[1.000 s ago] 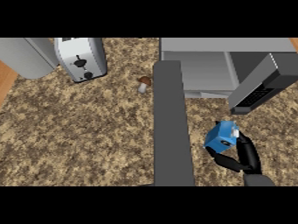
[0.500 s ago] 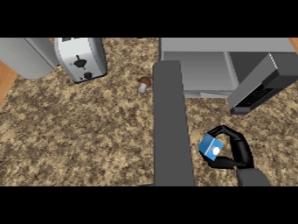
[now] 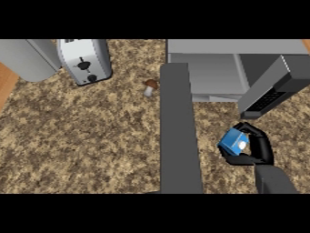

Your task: Pick up the milk, place it into the microwave and close the microwave

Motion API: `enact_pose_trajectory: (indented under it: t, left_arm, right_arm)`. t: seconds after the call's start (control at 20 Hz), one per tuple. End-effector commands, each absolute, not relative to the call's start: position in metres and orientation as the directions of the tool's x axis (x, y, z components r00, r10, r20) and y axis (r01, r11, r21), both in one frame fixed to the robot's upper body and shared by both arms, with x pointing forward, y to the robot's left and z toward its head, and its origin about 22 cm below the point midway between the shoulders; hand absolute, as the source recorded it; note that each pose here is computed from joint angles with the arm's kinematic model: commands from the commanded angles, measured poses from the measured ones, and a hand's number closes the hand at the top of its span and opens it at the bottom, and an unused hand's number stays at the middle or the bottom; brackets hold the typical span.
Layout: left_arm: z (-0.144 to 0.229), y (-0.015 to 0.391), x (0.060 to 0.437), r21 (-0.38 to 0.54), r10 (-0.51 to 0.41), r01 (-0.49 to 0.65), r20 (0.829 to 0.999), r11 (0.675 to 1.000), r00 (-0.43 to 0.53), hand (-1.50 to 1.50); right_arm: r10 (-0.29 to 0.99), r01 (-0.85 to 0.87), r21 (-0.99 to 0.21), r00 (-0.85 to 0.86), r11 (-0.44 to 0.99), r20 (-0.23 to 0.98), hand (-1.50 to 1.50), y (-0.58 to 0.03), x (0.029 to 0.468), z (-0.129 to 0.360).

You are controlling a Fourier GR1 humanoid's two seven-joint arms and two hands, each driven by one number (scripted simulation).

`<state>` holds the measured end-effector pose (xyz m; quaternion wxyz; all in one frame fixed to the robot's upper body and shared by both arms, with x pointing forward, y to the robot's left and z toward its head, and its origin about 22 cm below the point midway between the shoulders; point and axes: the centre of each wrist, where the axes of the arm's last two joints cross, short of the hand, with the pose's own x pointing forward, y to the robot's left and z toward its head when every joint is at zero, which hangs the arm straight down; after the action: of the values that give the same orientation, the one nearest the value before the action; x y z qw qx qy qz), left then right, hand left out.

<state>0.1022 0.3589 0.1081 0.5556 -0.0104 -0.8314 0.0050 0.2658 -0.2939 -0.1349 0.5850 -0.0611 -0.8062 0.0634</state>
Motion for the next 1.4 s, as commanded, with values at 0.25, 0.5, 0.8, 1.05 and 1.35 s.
enact_pose_trajectory:
  t: [0.25,0.5,0.8,1.05,1.35]
  left_arm:
    - [0.109,0.371,0.107,-0.027,0.022,-0.010,0.935,1.000,-0.355,-1.50]
    - [0.111,0.365,0.105,-0.031,0.027,-0.004,0.937,1.000,-0.348,-1.50]
    - [0.116,0.376,0.096,-0.027,0.015,-0.026,0.927,0.999,-0.376,-1.50]
    - [0.117,0.378,0.096,-0.010,0.006,-0.010,0.932,1.000,-0.362,-1.50]
    - [0.113,0.388,0.117,-0.012,0.010,-0.003,0.938,1.000,-0.347,-1.50]
  right_arm:
    - [0.035,-0.096,-0.080,-0.404,0.992,0.914,1.50,-0.254,0.272,-0.111]
    - [0.105,-0.040,-0.134,-0.418,0.990,0.902,1.50,-0.221,0.304,-0.067]
    - [0.155,0.004,-0.169,-0.422,0.986,0.893,1.50,-0.209,0.327,-0.019]
    - [0.268,0.057,-0.269,-0.414,0.961,0.870,1.50,-0.201,0.356,-0.014]
    - [0.435,0.090,-0.436,-0.378,0.896,0.817,1.50,-0.188,0.394,0.002]
